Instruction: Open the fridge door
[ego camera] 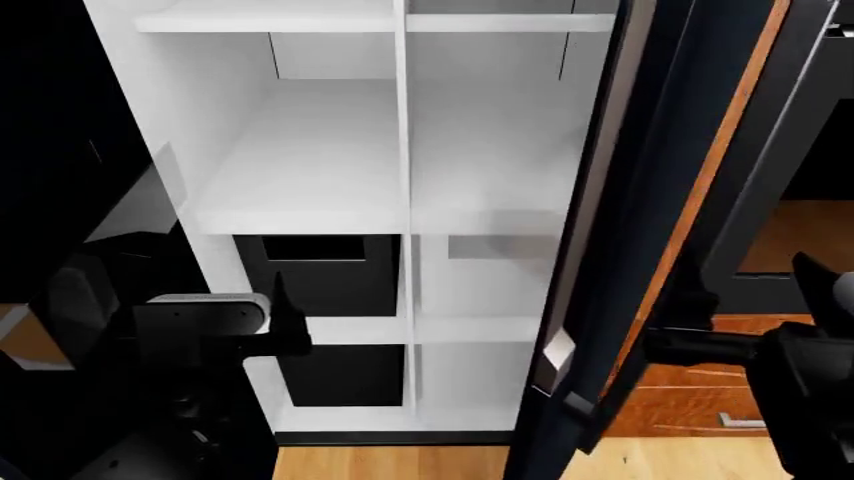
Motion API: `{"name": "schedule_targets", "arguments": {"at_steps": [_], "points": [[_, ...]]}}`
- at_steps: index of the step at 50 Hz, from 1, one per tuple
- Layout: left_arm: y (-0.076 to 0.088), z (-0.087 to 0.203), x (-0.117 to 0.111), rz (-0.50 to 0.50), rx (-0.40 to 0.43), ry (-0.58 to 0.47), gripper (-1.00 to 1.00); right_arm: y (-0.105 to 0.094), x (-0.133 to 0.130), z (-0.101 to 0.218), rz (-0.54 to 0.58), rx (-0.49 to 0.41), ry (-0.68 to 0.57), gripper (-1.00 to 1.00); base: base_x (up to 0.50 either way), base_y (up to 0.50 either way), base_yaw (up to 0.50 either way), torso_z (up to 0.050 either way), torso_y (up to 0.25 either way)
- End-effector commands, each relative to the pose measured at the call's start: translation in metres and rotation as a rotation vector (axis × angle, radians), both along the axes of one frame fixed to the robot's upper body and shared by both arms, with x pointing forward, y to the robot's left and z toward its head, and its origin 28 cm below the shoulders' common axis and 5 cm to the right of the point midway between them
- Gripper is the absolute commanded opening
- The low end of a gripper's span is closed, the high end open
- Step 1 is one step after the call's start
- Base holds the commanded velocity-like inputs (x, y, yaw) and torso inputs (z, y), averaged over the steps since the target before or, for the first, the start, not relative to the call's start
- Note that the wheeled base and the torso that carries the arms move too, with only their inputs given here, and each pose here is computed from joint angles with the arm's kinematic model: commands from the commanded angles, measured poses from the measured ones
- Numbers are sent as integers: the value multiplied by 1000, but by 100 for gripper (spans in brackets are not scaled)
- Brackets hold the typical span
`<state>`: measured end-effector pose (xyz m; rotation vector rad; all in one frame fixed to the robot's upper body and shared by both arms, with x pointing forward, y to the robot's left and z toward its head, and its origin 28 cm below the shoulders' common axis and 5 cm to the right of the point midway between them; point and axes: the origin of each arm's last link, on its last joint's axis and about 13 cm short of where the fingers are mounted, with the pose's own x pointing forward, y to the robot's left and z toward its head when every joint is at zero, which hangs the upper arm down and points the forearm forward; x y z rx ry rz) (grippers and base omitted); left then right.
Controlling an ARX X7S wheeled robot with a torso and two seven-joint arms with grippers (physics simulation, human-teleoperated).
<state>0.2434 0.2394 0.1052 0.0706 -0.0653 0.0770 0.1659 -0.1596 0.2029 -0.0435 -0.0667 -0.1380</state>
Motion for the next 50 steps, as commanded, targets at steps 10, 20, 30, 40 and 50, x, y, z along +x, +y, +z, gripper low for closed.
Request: {"name": "schedule_targets", "arguments": {"at_steps": [10, 20, 30, 40, 50], "points": [[-2, 0, 0, -8, 2, 3, 100, -22, 0, 3, -123, -49, -118, 100, 4, -3, -2, 0, 0], [-2, 0, 0, -13, 6, 4, 100, -19, -7, 13, -79, -78, -230, 100, 0, 0, 0, 0, 0], [-3, 0, 1, -13, 7, 4, 100, -19, -12, 8, -79, -69, -359, 100, 0, 0, 0, 0, 0], [-5, -1, 2, -18, 5, 7, 100, -10, -26, 11, 2, -90, -418, 100, 0, 0, 0, 0, 0], [-5, -1, 1, -23, 7, 9, 100, -5, -29, 11, 33, -194, -475, 100, 0, 0, 0, 0, 0]]}}
